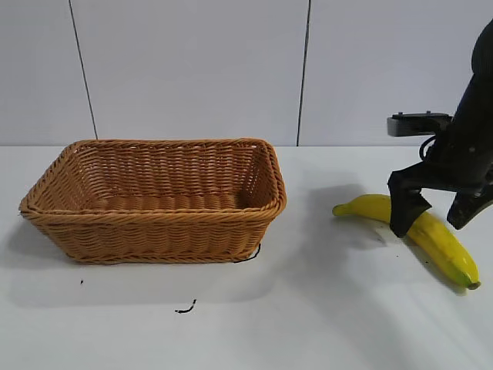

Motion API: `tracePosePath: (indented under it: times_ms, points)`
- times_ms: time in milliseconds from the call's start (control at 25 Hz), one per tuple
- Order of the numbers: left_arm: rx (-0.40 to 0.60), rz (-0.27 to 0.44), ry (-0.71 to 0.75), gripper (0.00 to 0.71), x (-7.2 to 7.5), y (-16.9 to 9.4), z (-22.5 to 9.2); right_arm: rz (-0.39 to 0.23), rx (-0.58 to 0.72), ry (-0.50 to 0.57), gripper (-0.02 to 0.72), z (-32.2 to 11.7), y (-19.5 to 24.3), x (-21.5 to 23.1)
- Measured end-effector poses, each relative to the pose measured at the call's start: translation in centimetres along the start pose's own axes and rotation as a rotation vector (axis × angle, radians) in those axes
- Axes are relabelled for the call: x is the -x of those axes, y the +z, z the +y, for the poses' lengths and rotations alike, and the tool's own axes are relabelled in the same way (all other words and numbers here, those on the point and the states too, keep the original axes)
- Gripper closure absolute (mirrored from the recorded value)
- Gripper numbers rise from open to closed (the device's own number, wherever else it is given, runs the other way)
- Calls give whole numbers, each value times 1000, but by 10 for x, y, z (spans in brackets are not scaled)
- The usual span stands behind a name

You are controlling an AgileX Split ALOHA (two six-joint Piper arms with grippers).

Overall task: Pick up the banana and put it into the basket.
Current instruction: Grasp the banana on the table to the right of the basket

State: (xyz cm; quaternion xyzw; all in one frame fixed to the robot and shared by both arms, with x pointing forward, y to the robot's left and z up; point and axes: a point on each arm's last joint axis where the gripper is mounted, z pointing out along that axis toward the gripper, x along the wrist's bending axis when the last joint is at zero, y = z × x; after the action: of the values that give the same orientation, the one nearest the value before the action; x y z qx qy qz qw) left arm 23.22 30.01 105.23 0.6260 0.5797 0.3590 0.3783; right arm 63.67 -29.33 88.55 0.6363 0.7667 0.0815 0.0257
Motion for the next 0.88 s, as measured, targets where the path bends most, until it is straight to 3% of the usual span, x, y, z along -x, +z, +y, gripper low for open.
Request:
tracePosePath:
  times_ms: [120,520,880]
  points:
    - [0,0,0,75,0,0,0,1,-7,7,417,-1,0,0]
    - [0,0,0,75,0,0,0,-6,-22,2,412,-1,-12,0]
    - [0,0,0,75,0,0,0,-12,100,10,412,24,-116,-7]
